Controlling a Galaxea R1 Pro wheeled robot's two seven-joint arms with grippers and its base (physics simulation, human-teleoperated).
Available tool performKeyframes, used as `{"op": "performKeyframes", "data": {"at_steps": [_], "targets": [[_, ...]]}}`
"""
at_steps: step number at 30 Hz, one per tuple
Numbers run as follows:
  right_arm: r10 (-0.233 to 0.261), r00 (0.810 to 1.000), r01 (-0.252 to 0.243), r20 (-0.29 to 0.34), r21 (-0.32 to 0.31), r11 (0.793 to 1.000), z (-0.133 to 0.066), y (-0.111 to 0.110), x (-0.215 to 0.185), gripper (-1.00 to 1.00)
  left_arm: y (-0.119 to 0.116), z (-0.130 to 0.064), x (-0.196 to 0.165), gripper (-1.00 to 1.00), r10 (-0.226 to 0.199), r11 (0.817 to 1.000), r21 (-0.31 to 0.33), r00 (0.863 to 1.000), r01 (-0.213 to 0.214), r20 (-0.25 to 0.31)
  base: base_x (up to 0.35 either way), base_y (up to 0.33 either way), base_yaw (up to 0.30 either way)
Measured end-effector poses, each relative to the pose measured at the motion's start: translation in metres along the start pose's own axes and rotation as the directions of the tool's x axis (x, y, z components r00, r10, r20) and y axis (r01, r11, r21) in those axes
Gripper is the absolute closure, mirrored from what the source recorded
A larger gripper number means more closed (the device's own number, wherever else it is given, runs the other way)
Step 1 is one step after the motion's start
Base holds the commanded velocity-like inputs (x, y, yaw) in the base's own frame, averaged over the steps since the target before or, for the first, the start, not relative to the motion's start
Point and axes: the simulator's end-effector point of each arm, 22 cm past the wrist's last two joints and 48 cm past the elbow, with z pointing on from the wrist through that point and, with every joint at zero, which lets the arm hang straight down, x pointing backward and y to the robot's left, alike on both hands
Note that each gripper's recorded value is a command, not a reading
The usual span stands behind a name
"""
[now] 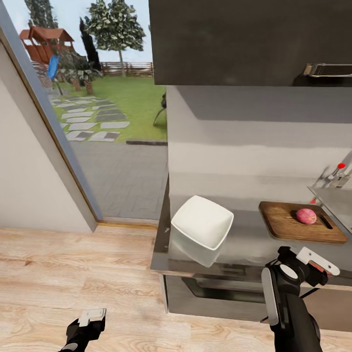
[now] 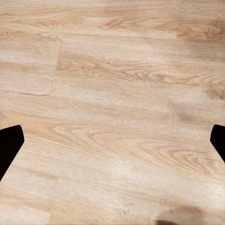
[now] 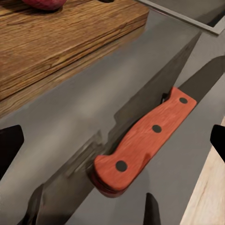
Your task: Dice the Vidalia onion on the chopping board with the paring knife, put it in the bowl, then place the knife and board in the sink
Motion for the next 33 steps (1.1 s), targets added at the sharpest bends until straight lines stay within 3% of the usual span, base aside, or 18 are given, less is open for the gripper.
{"op": "performKeyframes", "data": {"at_steps": [11, 33], "targets": [[0.062, 0.996, -0.063, -0.056, -0.021, 0.998, 0.003, 0.002, 0.011, -1.00, 0.000, 0.000, 0.000, -1.00, 0.000, 1.000, 0.000, 1.000, 0.000, -0.001, 0.000, 0.000, 0.000], [0.076, 0.995, -0.078, -0.067, -0.024, 0.997, 0.004, 0.003, 0.013, -1.00, 0.000, 0.000, 0.000, -1.00, 0.000, 1.000, 0.000, 1.000, 0.000, -0.001, 0.000, 0.000, 0.000]]}}
